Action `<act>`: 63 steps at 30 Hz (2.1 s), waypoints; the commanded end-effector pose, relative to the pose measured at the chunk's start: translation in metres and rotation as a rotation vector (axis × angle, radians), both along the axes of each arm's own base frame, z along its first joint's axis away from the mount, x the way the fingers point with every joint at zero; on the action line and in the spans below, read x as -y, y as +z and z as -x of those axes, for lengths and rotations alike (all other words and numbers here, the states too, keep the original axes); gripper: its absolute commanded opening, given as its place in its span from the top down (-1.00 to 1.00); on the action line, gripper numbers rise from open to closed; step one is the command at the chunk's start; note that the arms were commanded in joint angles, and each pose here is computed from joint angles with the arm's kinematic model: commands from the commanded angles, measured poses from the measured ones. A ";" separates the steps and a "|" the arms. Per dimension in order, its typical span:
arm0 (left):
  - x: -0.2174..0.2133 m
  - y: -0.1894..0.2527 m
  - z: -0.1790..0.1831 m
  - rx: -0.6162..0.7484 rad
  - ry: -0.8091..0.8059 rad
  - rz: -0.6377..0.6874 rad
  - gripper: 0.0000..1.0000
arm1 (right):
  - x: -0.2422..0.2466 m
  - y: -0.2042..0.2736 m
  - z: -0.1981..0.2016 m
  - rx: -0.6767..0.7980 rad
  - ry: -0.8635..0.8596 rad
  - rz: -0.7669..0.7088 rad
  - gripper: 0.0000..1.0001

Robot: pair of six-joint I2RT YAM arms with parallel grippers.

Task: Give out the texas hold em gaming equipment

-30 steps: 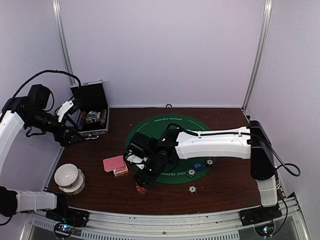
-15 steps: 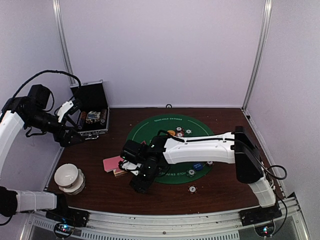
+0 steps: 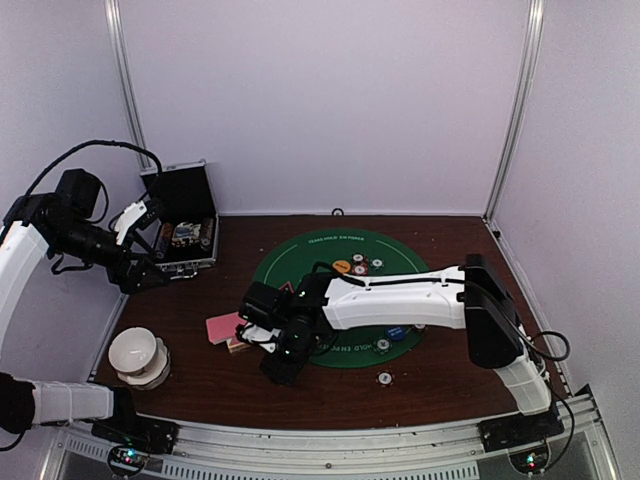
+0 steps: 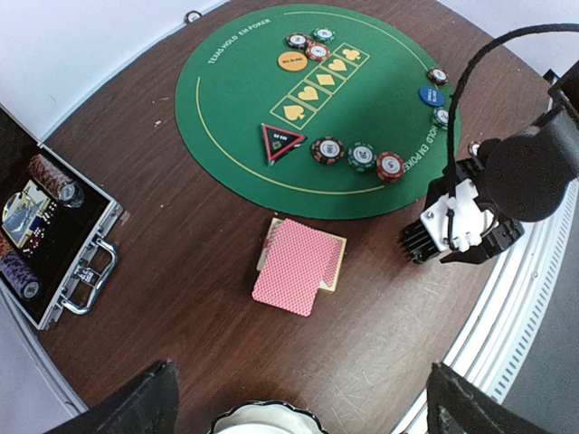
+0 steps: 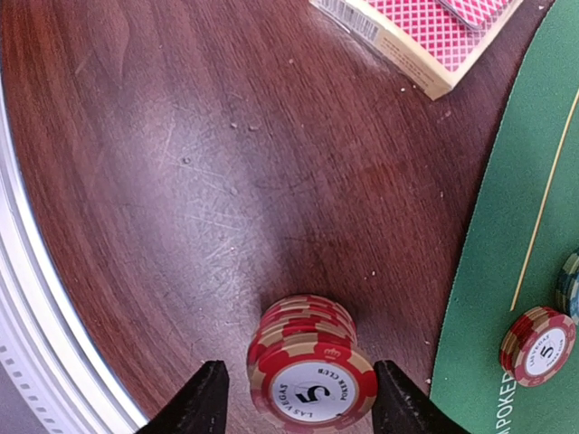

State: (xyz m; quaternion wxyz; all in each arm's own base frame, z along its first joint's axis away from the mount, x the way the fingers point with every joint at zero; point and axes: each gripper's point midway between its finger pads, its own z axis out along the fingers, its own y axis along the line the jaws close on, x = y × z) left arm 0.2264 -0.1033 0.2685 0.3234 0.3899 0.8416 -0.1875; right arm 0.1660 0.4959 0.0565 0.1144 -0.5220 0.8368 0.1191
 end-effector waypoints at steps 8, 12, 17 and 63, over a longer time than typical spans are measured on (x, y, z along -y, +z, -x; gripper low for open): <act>0.003 0.012 0.000 0.041 -0.024 0.011 -0.95 | -0.003 -0.006 -0.003 0.012 0.008 0.014 0.01; 0.003 0.012 0.000 0.041 -0.021 0.009 -0.95 | -0.005 -0.002 -0.002 0.014 0.010 0.003 0.21; 0.003 0.011 0.001 0.037 -0.021 0.011 -0.95 | -0.006 0.011 -0.003 0.021 0.012 -0.017 0.37; 0.006 -0.055 -0.010 -0.099 -0.084 -0.070 -0.95 | 0.158 -0.019 -0.096 0.062 -0.450 0.077 0.91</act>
